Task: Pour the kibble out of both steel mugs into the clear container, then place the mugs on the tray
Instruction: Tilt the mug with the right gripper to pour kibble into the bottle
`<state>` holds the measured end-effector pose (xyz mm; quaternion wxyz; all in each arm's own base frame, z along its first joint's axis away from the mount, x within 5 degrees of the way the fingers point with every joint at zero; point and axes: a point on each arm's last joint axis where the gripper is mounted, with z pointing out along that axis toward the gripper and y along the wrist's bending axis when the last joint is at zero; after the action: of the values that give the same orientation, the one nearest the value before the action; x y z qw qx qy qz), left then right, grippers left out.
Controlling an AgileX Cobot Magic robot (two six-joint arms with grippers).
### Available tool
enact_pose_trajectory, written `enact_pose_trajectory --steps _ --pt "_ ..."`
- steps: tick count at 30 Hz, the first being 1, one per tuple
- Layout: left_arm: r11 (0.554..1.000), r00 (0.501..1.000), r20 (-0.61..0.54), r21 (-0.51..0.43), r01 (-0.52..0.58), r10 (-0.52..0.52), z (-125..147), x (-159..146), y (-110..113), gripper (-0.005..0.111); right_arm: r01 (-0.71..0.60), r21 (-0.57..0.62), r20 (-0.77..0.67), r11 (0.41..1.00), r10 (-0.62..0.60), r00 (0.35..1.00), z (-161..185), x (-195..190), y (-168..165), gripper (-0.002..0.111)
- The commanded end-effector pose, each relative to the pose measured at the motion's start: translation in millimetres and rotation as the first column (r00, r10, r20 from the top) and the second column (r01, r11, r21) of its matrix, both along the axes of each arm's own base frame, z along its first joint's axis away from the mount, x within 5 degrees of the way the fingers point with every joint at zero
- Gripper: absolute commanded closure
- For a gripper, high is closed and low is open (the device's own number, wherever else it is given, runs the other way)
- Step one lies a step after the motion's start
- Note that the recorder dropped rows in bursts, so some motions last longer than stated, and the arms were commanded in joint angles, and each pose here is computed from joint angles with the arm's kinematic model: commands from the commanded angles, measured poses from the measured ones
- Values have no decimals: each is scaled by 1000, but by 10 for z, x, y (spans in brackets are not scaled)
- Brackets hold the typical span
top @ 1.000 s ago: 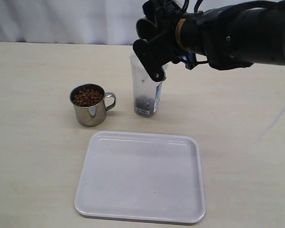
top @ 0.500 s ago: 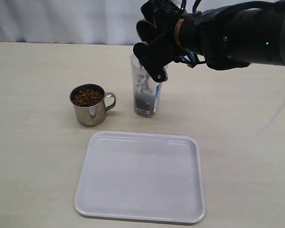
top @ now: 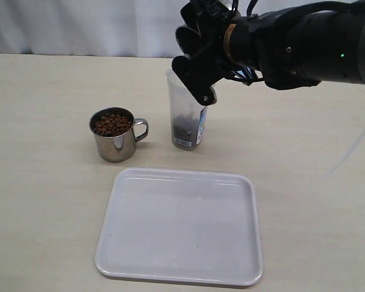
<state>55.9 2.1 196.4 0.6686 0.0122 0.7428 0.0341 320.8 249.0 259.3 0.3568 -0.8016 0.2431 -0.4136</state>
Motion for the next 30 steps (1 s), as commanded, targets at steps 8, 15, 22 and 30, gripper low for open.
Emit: enact_pose_trajectory --steps 8,15,22,30 --pt "1000 1000 3 -6 10 -10 -3 1 -6 107 -13 -5 42 1000 14 999 113 25 33 104" --pt "1000 1000 6 -6 10 -10 -1 1 -6 107 -21 -10 45 1000 21 999 120 25 38 104" --pt "1000 1000 11 -5 10 -10 4 1 -6 107 -35 -10 40 999 36 999 116 18 49 104" --pt "1000 1000 11 -5 10 -10 4 1 -6 107 -53 -55 52 997 56 997 95 12 44 104"
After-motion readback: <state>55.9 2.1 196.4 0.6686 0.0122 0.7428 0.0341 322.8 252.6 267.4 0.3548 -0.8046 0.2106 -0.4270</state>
